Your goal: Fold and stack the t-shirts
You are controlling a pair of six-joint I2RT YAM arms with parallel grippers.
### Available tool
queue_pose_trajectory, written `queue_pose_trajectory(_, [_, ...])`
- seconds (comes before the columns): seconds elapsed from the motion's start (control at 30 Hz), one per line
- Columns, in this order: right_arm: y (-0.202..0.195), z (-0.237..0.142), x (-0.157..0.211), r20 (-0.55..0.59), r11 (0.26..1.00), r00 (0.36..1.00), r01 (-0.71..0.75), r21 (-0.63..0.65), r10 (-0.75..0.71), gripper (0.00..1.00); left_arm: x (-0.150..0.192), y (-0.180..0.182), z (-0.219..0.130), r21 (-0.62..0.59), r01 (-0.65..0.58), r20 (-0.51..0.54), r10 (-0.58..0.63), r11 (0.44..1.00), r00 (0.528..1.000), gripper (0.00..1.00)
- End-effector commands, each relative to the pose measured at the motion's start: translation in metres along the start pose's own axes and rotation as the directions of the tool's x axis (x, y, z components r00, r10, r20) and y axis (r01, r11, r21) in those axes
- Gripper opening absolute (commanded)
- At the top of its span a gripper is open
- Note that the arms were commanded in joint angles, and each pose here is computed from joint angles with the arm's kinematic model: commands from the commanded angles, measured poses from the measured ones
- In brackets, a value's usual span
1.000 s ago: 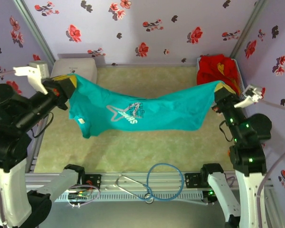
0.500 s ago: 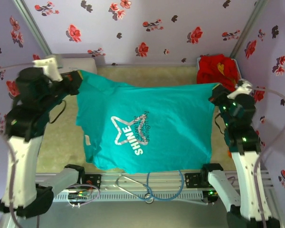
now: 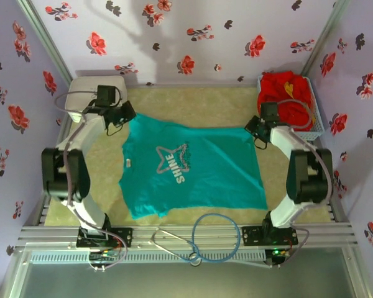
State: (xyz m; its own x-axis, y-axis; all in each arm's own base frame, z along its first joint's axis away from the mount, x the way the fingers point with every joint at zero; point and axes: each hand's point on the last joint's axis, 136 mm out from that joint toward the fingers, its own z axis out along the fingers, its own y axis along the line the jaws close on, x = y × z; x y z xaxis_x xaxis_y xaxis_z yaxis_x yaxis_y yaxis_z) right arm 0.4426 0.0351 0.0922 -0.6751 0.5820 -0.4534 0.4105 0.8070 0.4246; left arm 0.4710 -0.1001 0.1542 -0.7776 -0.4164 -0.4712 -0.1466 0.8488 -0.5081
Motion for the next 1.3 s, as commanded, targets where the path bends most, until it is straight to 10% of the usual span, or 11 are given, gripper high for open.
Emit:
queue_pose_trajectory(0.0, [0.034, 0.008, -0.045, 0.062, 0.994, 0.998, -0.012, -0.106, 0.019, 0.0, -0.052, -0.027, 0.007, 0.113, -0.022, 0.112, 0.009, 0.993, 0.994, 0.0])
queue_pose_trajectory(0.3, [0.033, 0.039, -0.05, -0.026, 0.996, 0.999, -0.027, -0.09, 0.024, 0.0, -0.055, -0.03, 0.021, 0.139, 0.021, 0.018, -0.024, 0.99, 1.0, 0.0])
queue_pose_trajectory(1.27, [-0.033, -0.027, 0.036, -0.177, 0.996, 0.984, 0.019, 0.085, -0.004, 0.0, 0.086, -0.004, -0.079, 0.174, 0.287, -0.156, -0.261, 0.942, 0.953, 0.0])
